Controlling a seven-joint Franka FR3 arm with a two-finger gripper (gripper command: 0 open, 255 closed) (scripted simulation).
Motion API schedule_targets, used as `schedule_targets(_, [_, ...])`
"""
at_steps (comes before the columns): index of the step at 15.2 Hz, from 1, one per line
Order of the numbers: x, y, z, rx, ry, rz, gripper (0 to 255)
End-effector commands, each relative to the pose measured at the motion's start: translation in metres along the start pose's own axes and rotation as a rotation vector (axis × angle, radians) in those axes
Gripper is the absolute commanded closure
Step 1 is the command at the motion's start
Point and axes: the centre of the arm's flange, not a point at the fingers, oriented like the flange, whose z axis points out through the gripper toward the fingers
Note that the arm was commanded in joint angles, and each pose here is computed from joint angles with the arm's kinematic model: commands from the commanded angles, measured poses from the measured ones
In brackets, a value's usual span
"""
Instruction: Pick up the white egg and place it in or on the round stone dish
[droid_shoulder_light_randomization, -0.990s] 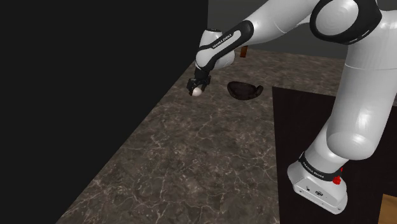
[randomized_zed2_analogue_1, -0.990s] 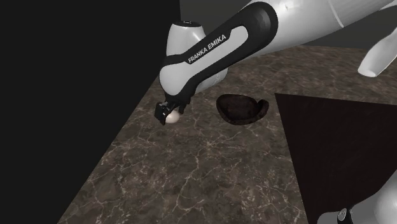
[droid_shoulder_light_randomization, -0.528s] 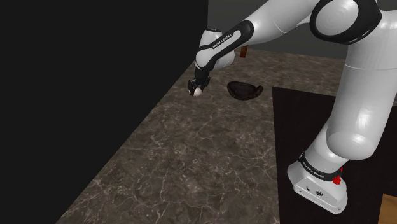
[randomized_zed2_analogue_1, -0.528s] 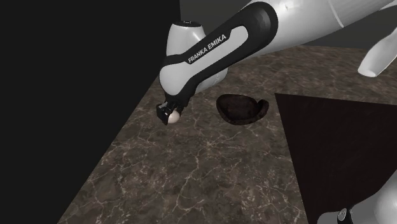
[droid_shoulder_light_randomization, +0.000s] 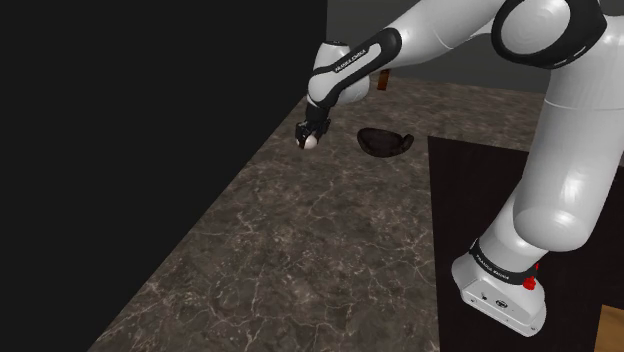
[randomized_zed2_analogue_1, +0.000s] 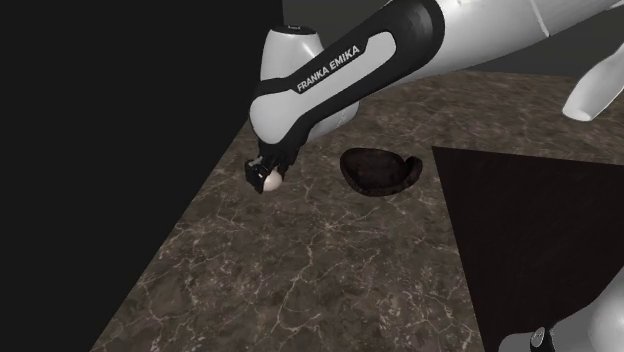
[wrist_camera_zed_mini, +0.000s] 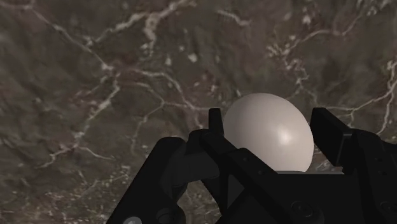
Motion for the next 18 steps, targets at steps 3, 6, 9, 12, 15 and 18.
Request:
schedule_targets(3, [0.004,-0.002,-0.020,0.000,0.000,0.000,255])
schedule_targets(6, [0.007,-0.004,-0.036,0.000,0.000,0.000,255])
schedule_targets(9, [0.010,-0.007,-0.051,0.000,0.000,0.000,255])
schedule_targets(12, [0.012,-0.009,-0.067,0.000,0.000,0.000,255])
schedule_targets(15, [0.015,-0.011,-0.082,0.000,0.000,0.000,255])
schedule_targets(18, [0.018,-0.013,-0.097,0.000,0.000,0.000,255])
